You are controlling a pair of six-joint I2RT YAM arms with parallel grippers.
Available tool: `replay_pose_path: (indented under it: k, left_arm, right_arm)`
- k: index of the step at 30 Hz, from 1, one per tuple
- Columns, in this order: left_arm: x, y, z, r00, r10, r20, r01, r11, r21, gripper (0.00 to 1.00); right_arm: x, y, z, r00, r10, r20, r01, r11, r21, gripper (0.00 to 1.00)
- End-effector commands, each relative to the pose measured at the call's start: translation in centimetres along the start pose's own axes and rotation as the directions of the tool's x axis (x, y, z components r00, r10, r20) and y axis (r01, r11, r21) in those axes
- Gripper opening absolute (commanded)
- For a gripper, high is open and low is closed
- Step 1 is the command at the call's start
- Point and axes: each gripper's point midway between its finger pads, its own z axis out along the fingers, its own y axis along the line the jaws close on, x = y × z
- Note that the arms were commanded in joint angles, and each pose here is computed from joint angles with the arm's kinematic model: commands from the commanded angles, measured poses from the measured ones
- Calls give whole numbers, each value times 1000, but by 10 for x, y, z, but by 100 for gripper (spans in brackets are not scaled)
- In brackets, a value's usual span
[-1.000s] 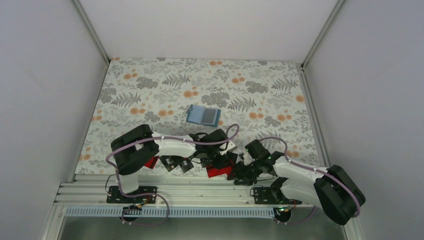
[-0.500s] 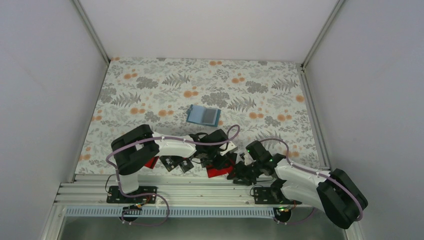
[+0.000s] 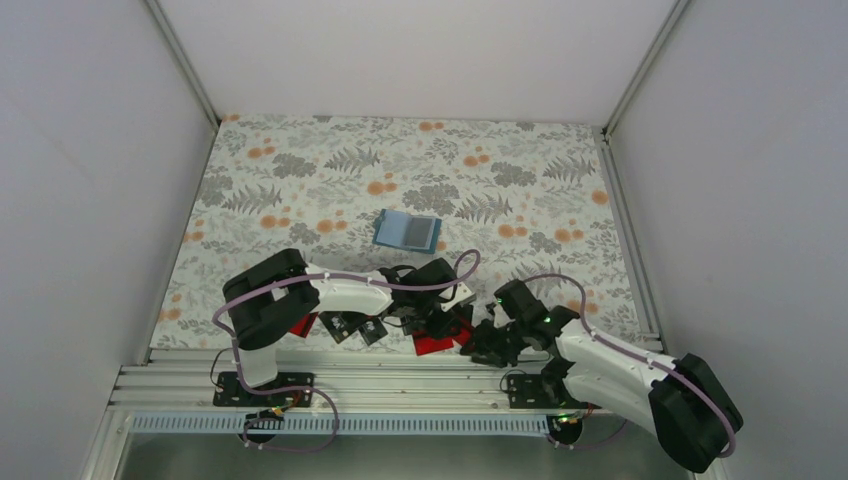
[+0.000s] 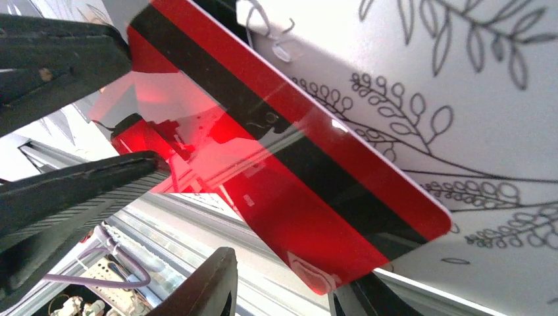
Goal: Put the credit cards into the card holder
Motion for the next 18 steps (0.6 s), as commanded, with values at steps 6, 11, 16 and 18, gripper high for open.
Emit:
replay_pose_path:
  k: [6,11,16,18]
  left_arm:
    - [0,-17,8,999,34,-4,-33,997,72,33]
    - [-2,-18,7,999,34,2,-34,997,72,33]
    - [-3,-17,7,999,33,6,-33,997,69,33]
    - [-3,-17,7,999,32,5,-32,997,69,34]
  right_arm:
    - [-19,32,-18,992,-75,102,77,997,-14,35]
    - [-22,30,-20,991,-72,113,71,997,11,27]
    - [-26,28,-22,988,-68,137,64,997,34,22]
    - [-28,28,-23,987,-68,145,63,997,40,19]
